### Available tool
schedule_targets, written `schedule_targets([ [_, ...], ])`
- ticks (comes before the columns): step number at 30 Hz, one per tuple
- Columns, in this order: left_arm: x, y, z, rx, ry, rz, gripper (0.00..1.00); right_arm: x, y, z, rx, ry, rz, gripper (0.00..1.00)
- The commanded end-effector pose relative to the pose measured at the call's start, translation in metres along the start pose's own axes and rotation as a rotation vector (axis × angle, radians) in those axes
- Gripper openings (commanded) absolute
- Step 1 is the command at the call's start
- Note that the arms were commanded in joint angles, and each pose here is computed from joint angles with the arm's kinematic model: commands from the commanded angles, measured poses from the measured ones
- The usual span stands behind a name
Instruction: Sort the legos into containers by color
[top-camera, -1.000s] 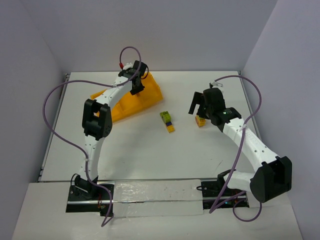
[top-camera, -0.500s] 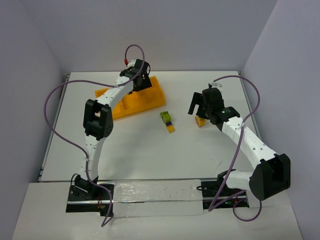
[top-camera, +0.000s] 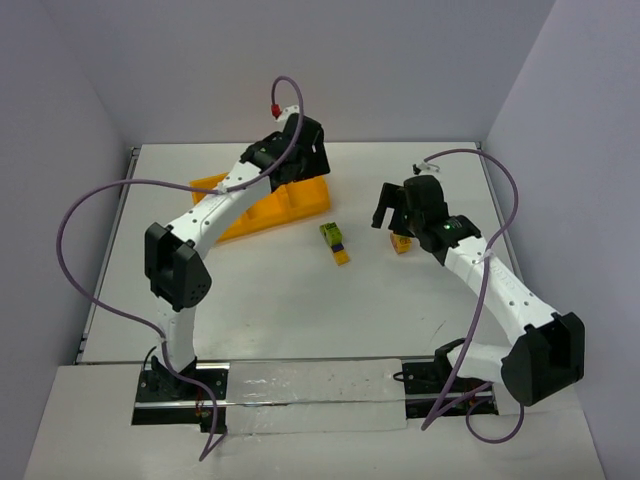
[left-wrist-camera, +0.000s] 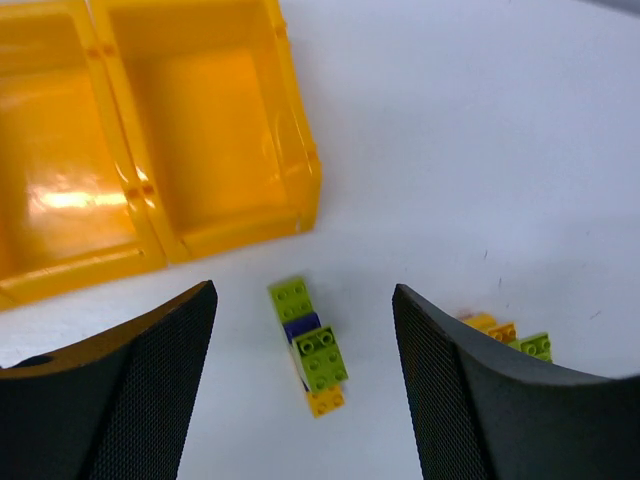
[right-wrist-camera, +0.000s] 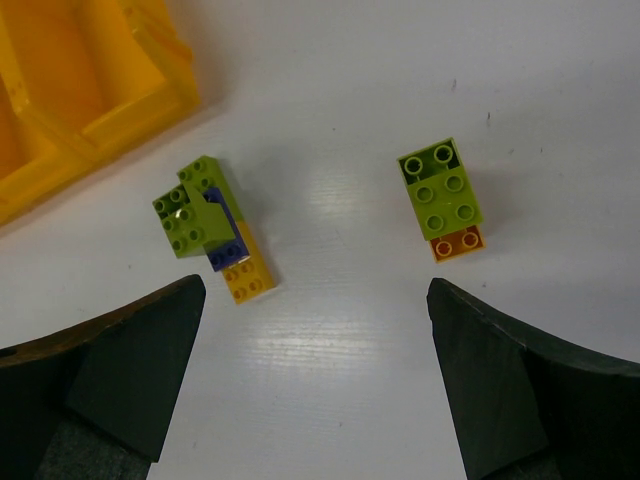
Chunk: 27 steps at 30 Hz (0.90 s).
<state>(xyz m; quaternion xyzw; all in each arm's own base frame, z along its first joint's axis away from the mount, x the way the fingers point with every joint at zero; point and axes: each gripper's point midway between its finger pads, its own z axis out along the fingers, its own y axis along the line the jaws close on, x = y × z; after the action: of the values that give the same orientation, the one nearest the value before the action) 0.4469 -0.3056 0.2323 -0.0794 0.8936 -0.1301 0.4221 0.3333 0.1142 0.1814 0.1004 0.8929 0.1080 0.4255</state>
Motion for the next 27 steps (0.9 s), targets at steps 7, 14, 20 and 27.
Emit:
schedule_targets([
  [7, 0.105, -0.017, 0.025, -0.094, 0.211, -0.043, 0.79, -0.038, -0.006, -0.031, 0.021, -0.198, 0.067, 1.00],
  [14, 0.143, -0.013, 0.036, -0.173, 0.261, -0.018, 0.76, -0.032, -0.008, -0.030, 0.024, -0.181, 0.059, 1.00],
  [20, 0.157, -0.008, 0.041, -0.195, 0.283, -0.017, 0.73, -0.031, -0.005, -0.030, 0.003, -0.173, 0.063, 1.00],
  [27, 0.174, -0.013, 0.039, -0.200, 0.310, 0.010, 0.69, -0.029, -0.006, -0.030, 0.006, -0.170, 0.060, 1.00],
])
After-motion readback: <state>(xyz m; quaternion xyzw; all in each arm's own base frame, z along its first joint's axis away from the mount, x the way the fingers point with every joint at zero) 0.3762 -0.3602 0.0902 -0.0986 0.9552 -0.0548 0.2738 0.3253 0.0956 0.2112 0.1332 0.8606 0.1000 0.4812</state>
